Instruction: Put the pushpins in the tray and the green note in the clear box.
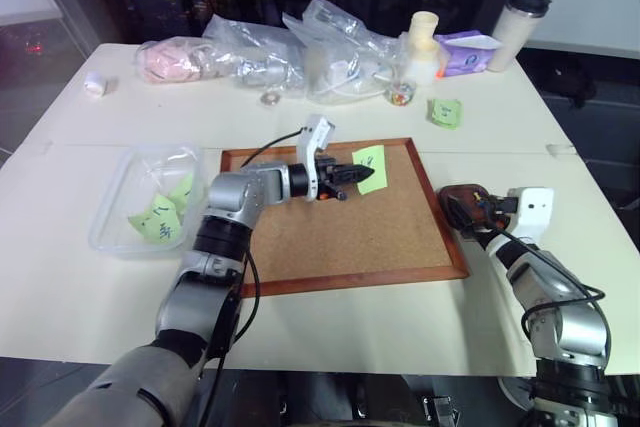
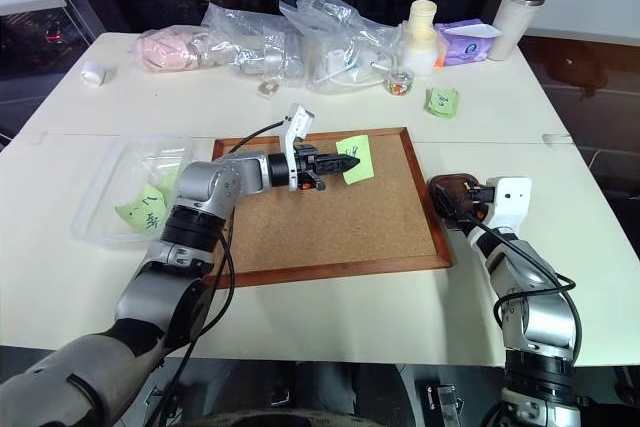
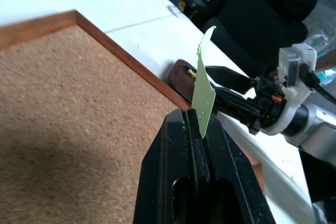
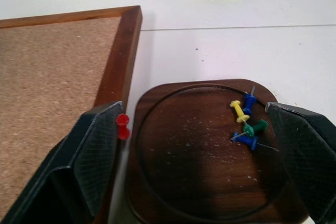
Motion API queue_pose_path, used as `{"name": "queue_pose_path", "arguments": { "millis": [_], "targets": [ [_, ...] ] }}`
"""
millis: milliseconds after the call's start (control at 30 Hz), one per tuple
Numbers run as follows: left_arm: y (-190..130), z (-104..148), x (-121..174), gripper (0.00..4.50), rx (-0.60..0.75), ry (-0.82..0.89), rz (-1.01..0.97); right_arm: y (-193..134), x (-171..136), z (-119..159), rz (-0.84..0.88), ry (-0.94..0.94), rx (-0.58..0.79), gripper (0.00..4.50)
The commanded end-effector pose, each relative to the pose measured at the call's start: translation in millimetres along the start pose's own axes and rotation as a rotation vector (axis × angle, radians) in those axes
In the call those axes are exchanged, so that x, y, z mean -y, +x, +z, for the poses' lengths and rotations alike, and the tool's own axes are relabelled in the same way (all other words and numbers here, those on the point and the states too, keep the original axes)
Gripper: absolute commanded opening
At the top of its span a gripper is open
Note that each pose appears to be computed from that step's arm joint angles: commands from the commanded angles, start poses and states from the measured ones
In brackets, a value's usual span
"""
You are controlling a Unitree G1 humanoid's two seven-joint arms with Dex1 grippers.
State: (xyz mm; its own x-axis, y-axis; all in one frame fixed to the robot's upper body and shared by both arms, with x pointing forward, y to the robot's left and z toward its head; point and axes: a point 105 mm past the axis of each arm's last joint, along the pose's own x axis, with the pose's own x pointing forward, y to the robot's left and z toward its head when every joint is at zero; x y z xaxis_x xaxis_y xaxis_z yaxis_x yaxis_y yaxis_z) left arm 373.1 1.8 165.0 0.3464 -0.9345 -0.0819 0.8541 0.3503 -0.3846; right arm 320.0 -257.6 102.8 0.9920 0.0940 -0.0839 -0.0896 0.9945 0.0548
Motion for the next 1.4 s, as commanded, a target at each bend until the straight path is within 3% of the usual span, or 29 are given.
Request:
{"name": "queue_pose_path", "arguments": {
  "millis": [33, 133, 433, 600, 667, 767, 833, 1000, 1100, 1333, 1400],
  "targets": [
    [-8.9, 42.0, 7.4, 0.0, 0.145, 0.154, 0.015, -3.3, -10.8, 34.0, 0.067, -0.023, 0.103, 4.49],
    [-29.1, 78.4, -2.5, 0.0, 0.27, 0.189, 0.125, -5.9, -21.8, 62.0, 0.146, 0.02, 0.172, 4.49],
    [-97.2, 104.8, -9.2, 0.0, 0.301, 0.298, 0.358, 2.2, -56.8, 97.8, 0.325, -0.006, 0.196, 4.49],
    [-145.3, 87.7, -21.0, 0.0, 0.135, 0.319, 0.666, -19.8, -147.5, 97.2, 0.801, -0.112, 0.072, 4.49],
    [-174.0, 78.1, -41.3, 0.0, 0.05, 0.274, 0.936, -31.1, -168.0, 89.0, 0.938, -0.159, 0.002, 4.49],
    [-230.8, 68.0, -65.4, 0.0, 0.033, 0.168, 1.377, -37.8, -177.0, 75.2, 1.036, -0.218, -0.086, 4.49],
    [-256.5, 57.8, -67.4, 0.0, 0.04, 0.089, 1.543, -36.1, -175.4, 65.6, 1.047, -0.244, -0.127, 4.49],
    [-267.0, 21.9, -64.6, 0.0, -0.04, -0.055, 1.608, -28.2, -169.5, 58.9, 1.037, -0.261, -0.143, 4.49],
    [-270.0, 18.6, -63.9, 1.0, -0.027, -0.074, 1.617, -22.9, -166.4, 59.8, 1.017, -0.261, -0.131, 4.5],
    [-266.2, 28.0, -61.7, 4.37, 0.016, -0.024, 1.56, -21.7, -162.1, 58.4, 0.993, -0.245, -0.129, 4.5],
    [-262.7, 27.1, -60.6, 4.48, 0.021, -0.031, 1.535, -21.5, -159.7, 58.1, 0.983, -0.239, -0.131, 4.5]
  ]
}}
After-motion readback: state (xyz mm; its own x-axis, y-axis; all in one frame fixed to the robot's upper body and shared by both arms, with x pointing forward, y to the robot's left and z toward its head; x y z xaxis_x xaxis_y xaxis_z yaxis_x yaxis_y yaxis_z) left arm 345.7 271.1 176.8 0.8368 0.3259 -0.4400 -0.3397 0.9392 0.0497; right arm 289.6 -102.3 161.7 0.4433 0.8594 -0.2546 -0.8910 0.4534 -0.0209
